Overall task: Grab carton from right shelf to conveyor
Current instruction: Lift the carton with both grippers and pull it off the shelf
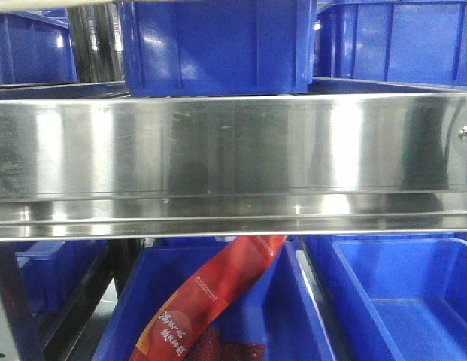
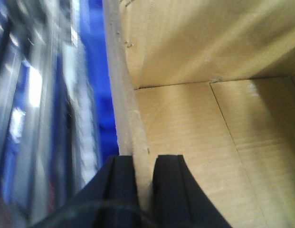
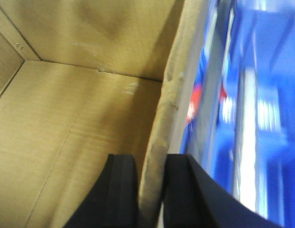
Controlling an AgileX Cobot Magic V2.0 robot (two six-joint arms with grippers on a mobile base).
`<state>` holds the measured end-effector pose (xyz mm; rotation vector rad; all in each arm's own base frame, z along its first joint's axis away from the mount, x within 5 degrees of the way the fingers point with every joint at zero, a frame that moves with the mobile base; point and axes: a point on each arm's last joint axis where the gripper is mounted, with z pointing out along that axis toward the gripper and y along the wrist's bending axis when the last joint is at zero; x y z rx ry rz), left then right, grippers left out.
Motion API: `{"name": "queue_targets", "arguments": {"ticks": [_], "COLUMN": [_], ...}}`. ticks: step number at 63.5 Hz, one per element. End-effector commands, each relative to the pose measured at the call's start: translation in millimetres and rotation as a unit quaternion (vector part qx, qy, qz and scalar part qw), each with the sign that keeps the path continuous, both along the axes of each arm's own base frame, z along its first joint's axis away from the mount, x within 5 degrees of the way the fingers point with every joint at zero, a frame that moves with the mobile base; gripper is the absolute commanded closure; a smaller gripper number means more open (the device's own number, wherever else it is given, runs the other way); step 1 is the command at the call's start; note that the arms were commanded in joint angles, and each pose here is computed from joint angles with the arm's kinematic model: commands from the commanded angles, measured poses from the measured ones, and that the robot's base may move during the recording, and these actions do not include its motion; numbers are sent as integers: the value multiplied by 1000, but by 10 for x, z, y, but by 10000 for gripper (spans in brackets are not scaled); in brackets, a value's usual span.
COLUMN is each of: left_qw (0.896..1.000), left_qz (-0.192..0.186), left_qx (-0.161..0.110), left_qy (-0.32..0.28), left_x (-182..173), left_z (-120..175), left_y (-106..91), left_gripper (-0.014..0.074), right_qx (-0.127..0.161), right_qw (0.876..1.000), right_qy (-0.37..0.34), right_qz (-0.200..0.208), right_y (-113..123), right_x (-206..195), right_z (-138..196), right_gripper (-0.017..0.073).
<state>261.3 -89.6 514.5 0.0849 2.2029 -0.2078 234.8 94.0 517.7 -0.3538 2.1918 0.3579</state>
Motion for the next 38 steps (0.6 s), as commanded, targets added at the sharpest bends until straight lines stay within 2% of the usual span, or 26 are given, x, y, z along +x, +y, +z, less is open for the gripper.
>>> {"name": "queue_targets", "arguments": {"ticks": [1, 16, 21, 38], "left_qw": [1000, 1000, 999, 998], "left_qz": [-5, 10, 14, 21], "left_qx": [6, 20, 32, 45], "left_qy": [-7, 20, 29, 28], "left_x": [-177, -452, -442, -422], "left_z": [-8, -221, -293, -316], "left_y": [10, 85, 93, 110], "left_gripper": [610, 610, 610, 610], "right_qx": [-2, 6, 5, -1], "right_qw": [1000, 1000, 1000, 1000], "right_qy": [-16, -5, -2, 16], "right_qz": [-3, 5, 6, 6], "right_y": [-80, -118, -108, -64], "right_x": [-163, -346, -322, -197], "right_z": [1, -70, -85, -171], "right_gripper": [628, 628, 628, 628]}}
